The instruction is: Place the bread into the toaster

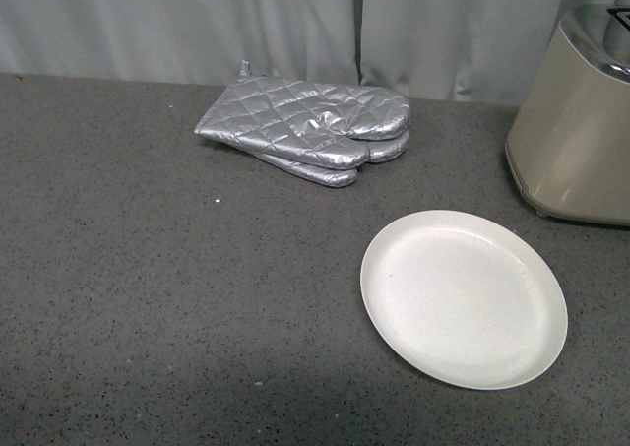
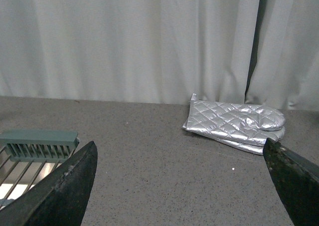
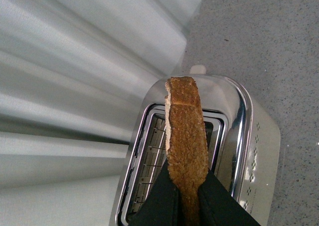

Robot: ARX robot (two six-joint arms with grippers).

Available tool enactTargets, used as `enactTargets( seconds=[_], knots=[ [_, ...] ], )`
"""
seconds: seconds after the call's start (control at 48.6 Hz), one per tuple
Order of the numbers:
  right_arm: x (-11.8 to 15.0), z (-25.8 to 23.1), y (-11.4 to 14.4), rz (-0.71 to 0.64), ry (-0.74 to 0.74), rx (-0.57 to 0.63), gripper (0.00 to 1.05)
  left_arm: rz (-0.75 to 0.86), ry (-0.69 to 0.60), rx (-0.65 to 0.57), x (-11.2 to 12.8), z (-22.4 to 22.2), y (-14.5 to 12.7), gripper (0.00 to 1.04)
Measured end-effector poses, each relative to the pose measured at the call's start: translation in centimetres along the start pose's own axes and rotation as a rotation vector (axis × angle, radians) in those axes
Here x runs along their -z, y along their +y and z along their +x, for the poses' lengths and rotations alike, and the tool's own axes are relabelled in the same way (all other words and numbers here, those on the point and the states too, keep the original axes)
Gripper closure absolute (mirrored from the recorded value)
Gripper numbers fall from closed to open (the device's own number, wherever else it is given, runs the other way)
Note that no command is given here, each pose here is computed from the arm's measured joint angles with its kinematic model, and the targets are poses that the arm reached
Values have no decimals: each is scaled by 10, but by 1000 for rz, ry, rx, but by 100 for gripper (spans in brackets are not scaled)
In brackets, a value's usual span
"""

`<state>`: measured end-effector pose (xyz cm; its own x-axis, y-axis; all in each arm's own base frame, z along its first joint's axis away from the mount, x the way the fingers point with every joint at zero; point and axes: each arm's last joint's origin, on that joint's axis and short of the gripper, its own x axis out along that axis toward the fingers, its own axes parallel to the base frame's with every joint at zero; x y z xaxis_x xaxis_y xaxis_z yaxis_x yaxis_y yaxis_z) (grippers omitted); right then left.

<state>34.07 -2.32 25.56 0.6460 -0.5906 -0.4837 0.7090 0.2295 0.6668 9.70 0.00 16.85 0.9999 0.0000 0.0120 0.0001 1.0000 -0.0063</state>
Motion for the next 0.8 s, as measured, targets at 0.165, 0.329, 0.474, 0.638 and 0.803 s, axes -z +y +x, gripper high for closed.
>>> enactTargets(
  seconds=[0.165,0.329,0.474,0.638,0.803],
  knots=[
    [-6,-5,8,22,-7,-15,102,0,0,0,0,0,0,7],
    [-6,-4,4,30,7,16,102,0,0,0,0,0,0,7],
    [-6,-4,2,40,7,30,102,0,0,0,0,0,0,7],
    [-5,1,-1,41,7,51,102,0,0,0,0,0,0,7],
    [-4,6,-4,36,0,76,102,0,0,0,0,0,0,7]
  ],
)
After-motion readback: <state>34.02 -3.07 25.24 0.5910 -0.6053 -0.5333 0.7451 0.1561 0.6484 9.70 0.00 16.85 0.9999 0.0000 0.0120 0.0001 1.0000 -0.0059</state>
